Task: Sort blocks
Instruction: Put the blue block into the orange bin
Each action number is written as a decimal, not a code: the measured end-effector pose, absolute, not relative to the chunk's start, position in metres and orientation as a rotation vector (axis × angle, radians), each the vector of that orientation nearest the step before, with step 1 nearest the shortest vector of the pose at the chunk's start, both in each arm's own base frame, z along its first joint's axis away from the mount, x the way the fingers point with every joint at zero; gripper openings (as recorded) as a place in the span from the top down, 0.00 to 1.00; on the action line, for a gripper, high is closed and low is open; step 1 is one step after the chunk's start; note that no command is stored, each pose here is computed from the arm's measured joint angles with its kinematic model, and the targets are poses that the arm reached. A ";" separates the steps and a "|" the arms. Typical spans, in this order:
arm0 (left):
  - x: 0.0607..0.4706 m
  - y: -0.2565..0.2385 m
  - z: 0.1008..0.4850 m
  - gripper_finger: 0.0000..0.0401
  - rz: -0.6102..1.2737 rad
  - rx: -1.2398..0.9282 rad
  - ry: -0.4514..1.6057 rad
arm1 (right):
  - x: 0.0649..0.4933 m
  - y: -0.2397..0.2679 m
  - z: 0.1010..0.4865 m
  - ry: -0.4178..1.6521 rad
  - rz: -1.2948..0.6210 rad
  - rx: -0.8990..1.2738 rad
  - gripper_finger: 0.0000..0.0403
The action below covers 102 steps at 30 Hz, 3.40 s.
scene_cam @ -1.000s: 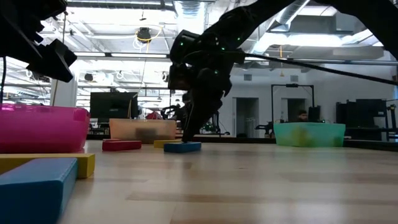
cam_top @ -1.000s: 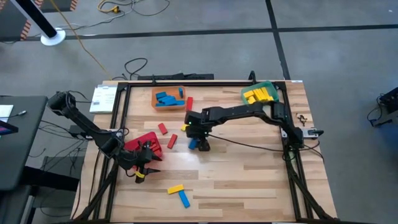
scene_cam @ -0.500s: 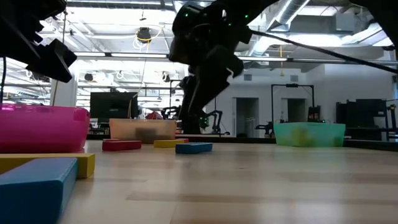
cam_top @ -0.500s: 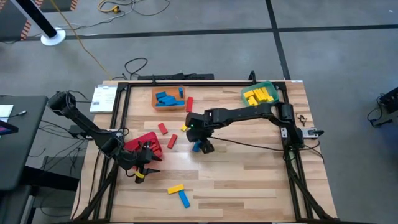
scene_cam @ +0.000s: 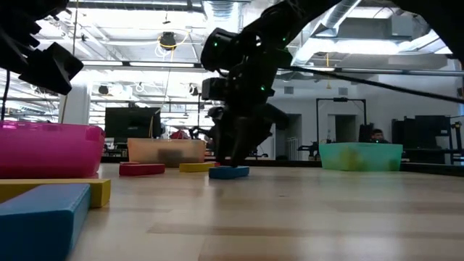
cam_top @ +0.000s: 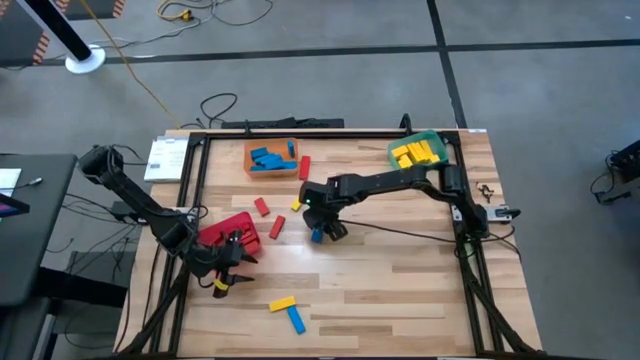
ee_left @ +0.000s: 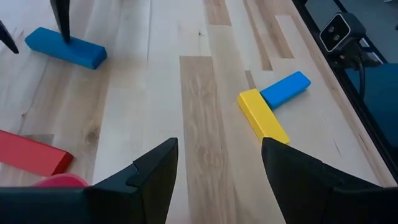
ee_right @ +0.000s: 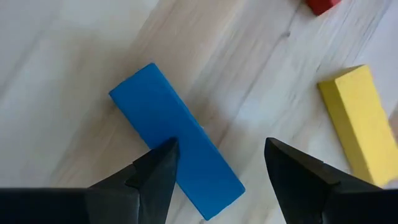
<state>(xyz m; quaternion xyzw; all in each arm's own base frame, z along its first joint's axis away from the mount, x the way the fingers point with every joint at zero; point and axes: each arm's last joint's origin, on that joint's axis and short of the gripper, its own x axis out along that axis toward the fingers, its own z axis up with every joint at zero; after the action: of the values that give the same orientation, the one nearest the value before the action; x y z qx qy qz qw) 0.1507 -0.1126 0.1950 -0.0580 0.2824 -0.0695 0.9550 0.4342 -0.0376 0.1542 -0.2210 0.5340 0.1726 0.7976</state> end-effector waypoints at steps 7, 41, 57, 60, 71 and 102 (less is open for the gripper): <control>0.149 -0.115 0.195 0.43 -0.155 -0.117 0.575 | 0.429 -0.048 0.151 1.198 0.368 -0.432 0.35; 0.148 -0.114 0.193 0.43 -0.143 -0.109 0.590 | 0.424 -0.040 0.169 1.197 0.436 -0.572 0.35; 0.148 -0.114 0.194 0.43 -0.144 -0.115 0.585 | 0.427 -0.047 0.145 1.247 0.444 -0.550 0.35; 0.148 -0.114 0.194 0.43 -0.142 -0.116 0.585 | 0.427 -0.045 0.144 1.254 0.435 -0.547 0.37; 0.152 -0.108 0.195 0.43 -0.043 0.039 0.528 | 0.429 -0.029 0.148 1.255 0.399 -0.517 0.72; 0.184 -0.071 0.209 0.43 0.054 0.813 0.431 | 0.467 -0.010 0.242 0.908 0.481 -0.149 0.67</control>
<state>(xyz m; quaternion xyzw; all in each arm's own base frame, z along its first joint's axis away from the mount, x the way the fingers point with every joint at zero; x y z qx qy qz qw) 0.1842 -0.0705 0.2092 0.3925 0.2077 0.0259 0.8956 0.4668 -0.0100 0.2417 -0.0710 0.4339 0.2299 0.8682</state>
